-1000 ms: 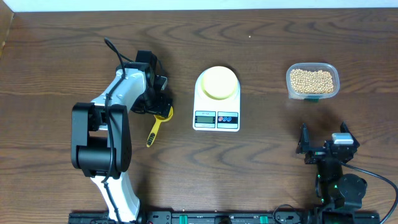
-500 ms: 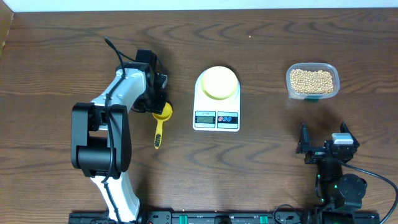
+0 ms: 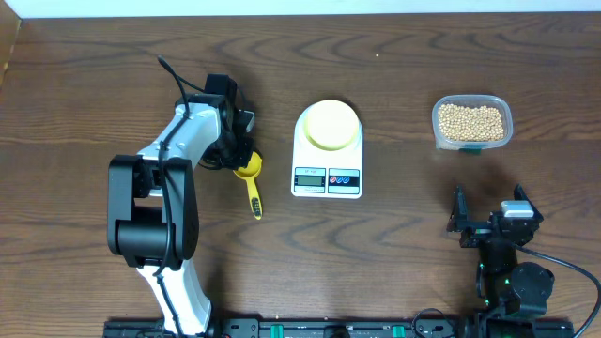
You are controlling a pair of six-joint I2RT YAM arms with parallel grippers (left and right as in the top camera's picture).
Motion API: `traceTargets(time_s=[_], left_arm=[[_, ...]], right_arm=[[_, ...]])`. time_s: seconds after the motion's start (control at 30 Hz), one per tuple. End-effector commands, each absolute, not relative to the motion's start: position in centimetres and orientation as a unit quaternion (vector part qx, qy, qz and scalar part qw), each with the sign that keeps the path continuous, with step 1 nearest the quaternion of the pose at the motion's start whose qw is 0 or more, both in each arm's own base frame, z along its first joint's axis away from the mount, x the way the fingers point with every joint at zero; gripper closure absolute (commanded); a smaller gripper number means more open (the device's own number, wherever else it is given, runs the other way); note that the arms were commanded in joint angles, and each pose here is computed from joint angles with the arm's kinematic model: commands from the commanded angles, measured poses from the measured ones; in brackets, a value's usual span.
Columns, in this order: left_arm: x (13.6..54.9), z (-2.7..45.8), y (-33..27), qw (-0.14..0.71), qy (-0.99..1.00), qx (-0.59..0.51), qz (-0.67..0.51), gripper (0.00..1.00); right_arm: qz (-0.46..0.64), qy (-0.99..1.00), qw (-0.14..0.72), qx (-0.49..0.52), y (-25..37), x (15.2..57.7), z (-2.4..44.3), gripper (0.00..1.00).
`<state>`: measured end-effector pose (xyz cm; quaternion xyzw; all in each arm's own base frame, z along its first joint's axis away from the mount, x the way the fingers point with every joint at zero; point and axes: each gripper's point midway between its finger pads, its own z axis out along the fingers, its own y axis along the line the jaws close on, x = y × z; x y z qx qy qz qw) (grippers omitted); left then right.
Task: Scoop item into bowl and weigh 50g on scale
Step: 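Lower the left gripper and close it on the yellow scoop's rim, then lift the yellow scoop with the left gripper and carry it toward the back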
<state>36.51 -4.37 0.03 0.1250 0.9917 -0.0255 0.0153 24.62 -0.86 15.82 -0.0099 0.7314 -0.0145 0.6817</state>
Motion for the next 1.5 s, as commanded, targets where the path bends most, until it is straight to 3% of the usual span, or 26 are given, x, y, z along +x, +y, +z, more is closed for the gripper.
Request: traceTargets(time_s=[0.0, 0.8, 1.07, 1.47], left_arm=[[36.3, -0.5, -4.6, 0.008, 0.991, 0.128, -0.031, 0.92], [36.5, 0.6, -4.6, 0.021, 0.991, 0.128, -0.030, 0.92], [37.7, 4.8, -4.7, 0.081, 0.988, 0.130, -0.027, 0.92], [40.1, 14.4, -4.9, 0.241, 0.963, 0.115, -0.026, 0.93]], right_arm=[[-0.024, 0.731, 0.681, -0.009, -1.1, 24.6, 15.8, 0.01], [-0.024, 0.731, 0.681, -0.009, -1.1, 24.6, 15.8, 0.01], [-0.024, 0.731, 0.681, -0.009, -1.1, 24.6, 15.8, 0.01], [-0.024, 0.731, 0.681, -0.009, -1.1, 24.6, 15.8, 0.01]])
